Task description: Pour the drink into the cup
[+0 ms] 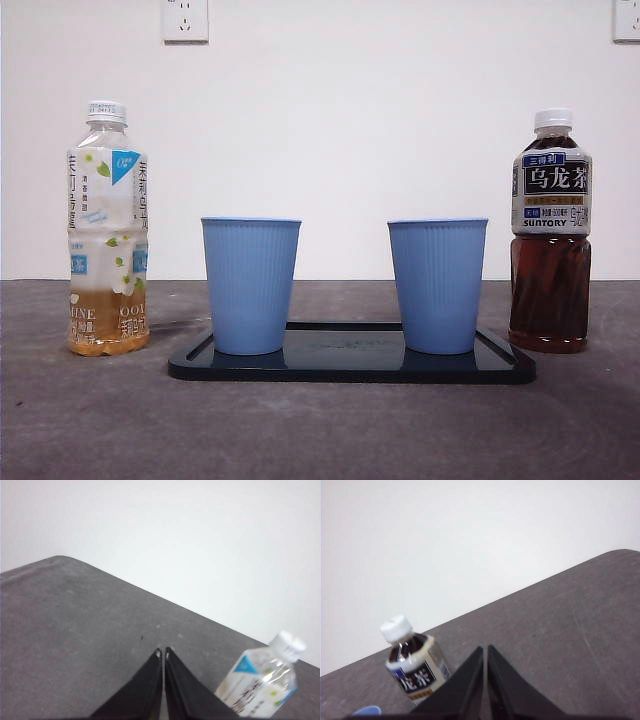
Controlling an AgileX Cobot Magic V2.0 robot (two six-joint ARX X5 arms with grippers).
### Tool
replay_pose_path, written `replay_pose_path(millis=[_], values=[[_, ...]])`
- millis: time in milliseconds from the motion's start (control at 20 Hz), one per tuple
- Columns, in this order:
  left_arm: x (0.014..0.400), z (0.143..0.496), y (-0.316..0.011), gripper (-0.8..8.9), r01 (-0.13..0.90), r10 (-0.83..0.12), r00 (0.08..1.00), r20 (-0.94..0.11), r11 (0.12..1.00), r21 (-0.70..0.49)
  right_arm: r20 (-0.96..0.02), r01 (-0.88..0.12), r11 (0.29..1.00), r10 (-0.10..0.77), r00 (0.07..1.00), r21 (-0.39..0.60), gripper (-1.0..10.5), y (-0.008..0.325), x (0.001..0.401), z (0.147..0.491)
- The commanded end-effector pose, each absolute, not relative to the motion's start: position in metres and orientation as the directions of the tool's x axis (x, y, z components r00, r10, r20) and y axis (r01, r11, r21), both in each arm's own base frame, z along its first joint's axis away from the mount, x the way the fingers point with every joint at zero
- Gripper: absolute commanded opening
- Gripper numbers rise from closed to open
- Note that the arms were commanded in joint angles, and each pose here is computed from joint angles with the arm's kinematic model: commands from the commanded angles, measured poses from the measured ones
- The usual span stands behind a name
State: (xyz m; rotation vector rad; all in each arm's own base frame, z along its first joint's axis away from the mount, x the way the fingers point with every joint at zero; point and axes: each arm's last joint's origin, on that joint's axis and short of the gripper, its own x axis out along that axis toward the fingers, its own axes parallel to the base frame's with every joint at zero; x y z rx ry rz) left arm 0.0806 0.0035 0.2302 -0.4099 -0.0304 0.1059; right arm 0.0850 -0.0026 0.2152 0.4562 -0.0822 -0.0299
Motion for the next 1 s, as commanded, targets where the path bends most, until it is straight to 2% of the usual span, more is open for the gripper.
replay_pose_path(millis=[50, 400, 750, 1000], values=[[0.077, 0.255, 0.003, 0.1, -0.071, 0.079, 0.997, 0.005, 0.921, -0.382, 0.081, -0.012, 0.916, -0.022, 0.996, 0.401, 0.1, -0.002, 0.081, 0.236], [0.08, 0.296, -0.001, 0.09, 0.013, -0.045, 0.992, -0.115, 0.963, -0.268, 0.01, -0.111, 0.944, 0.113, 0.994, 0.312, 0.1, 0.002, 0.077, 0.286], [0.086, 0.314, -0.007, 0.09, 0.207, -0.267, 0.912, -0.312, 0.955, -0.212, -0.207, -0.253, 0.933, 0.308, 0.928, 0.255, 0.1, 0.008, 0.074, 0.321], [0.088, 0.313, -0.011, 0.08, 0.313, -0.394, 0.824, -0.408, 0.916, -0.252, -0.36, -0.269, 0.931, 0.346, 0.867, 0.247, 0.1, 0.009, 0.073, 0.323]])
